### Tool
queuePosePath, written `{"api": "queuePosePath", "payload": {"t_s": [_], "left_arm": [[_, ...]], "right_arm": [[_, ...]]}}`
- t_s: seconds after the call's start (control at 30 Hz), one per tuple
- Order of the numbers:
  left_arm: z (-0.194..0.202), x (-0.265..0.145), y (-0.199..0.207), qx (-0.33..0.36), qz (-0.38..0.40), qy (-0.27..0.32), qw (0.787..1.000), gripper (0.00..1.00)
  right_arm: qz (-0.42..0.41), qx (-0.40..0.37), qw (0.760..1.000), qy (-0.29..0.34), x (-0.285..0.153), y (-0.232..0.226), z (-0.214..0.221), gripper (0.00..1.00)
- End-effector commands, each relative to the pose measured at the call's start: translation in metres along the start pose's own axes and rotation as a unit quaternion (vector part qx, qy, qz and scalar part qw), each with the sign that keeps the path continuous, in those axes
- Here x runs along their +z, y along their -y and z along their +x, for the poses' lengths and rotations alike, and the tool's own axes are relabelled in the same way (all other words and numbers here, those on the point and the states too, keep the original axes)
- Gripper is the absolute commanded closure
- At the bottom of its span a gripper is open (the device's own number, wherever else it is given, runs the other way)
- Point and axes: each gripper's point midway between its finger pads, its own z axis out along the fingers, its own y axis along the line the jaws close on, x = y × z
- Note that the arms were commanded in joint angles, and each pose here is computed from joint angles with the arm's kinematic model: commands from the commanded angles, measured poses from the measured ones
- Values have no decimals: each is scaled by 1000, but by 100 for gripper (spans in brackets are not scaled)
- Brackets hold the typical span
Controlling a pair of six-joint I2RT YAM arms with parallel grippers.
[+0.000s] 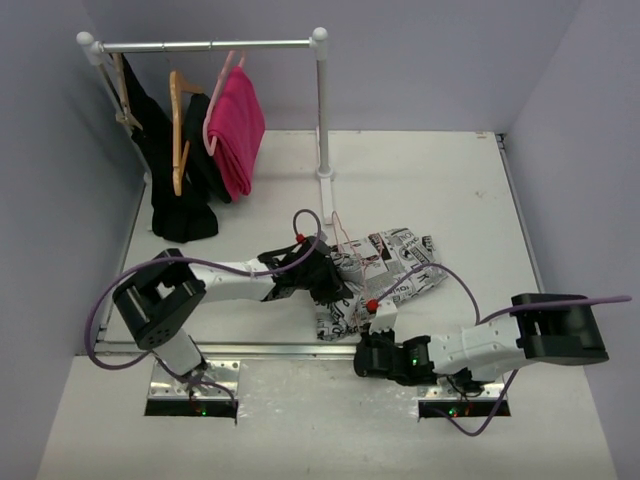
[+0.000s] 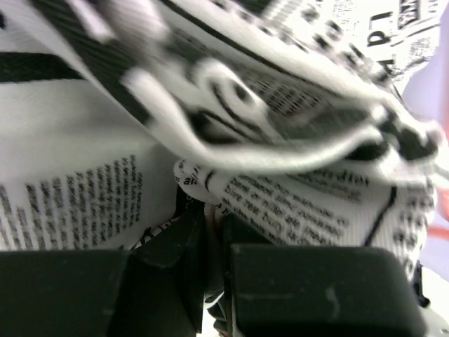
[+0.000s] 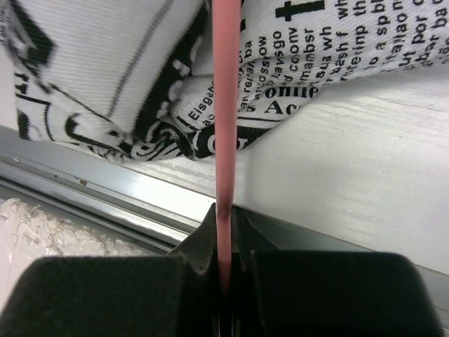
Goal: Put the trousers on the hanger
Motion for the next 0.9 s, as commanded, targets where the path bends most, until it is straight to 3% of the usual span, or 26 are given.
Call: {"api": "queuePosePath", "payload": {"t_s": [0.0,0.1,0.33,0.43,0.47,0.5,0.67,0.7,0.87], "left_arm": [[7,20,39,-10,66,-45,997,93],[11,28,57,-5,92,-73,993,71],[1,18,78,2,118,-63,991,68],[-7,4,80,5,116,-32,993,44],[-14,-10,79,3,111,-1,994,31],[-21,-25,81,3,114,25,993,26],[-38,-69,76,5,121,106,987,29],[-36,-71,73,7,117,106,987,32],[-36,-74,69,9,117,115,986,29]], "right_arm": [[-29,-13,997,73,0,-10,-29,100],[-56,-30,995,71,-1,-12,-25,100],[-20,-7,998,56,-1,8,-18,100],[-7,-3,999,52,-2,9,-18,100],[-3,2,999,54,-3,5,-21,100],[4,2,999,53,-4,5,-23,100],[2,-8,999,47,-5,-5,-25,100],[-1,-9,999,47,-6,-11,-28,100],[26,-32,998,41,-4,-13,-28,100]]}}
